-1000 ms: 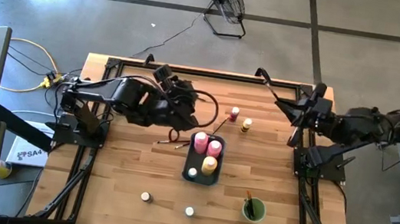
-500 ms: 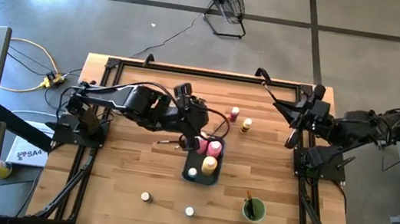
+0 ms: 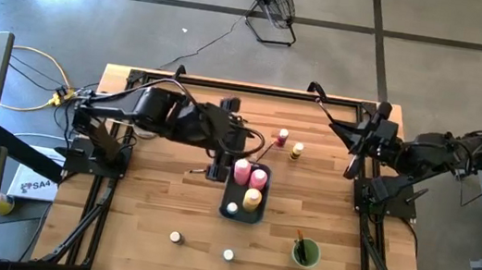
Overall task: Pick & Place Paint Supplies
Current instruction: Put the black and silver paint brush into the green cup
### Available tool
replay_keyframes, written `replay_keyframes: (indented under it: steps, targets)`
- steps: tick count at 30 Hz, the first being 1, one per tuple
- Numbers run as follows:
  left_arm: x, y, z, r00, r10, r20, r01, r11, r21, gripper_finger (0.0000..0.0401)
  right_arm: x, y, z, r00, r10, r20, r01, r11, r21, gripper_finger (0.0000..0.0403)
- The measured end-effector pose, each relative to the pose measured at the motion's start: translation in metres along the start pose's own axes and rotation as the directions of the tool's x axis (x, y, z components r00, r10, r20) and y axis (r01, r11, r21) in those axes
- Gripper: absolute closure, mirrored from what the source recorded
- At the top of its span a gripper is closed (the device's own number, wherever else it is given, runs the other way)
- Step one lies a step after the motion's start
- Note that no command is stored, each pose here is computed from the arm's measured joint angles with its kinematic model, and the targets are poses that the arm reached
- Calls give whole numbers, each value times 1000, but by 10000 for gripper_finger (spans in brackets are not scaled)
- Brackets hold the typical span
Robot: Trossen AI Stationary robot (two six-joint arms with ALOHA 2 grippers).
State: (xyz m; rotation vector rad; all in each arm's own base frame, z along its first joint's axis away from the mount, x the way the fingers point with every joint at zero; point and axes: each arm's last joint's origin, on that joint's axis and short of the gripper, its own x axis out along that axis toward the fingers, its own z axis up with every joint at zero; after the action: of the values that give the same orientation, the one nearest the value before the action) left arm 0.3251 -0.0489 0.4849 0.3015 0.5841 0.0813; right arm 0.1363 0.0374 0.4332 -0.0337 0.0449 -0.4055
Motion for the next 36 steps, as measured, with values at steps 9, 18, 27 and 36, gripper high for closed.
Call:
replay_keyframes:
  steps: [9, 18, 27, 36]
  targets:
    - [34, 21, -13, 969, -242, 48, 243, 970, -18, 201, -11, 12, 4, 996, 87, 34, -88, 996, 29, 392]
    - [50, 29, -35, 941, -291, 171, 300, 954, -25, 201, -32, 24, 4, 995, 94, 35, -97, 993, 73, 392]
    - [26, 26, -68, 890, -192, 413, 229, 973, -39, 201, -49, 40, -5, 998, 65, 7, -65, 993, 96, 392]
    - [47, 12, -108, 804, -127, 581, 240, 963, -121, 201, -58, 62, -19, 999, 41, -15, -38, 981, 193, 392]
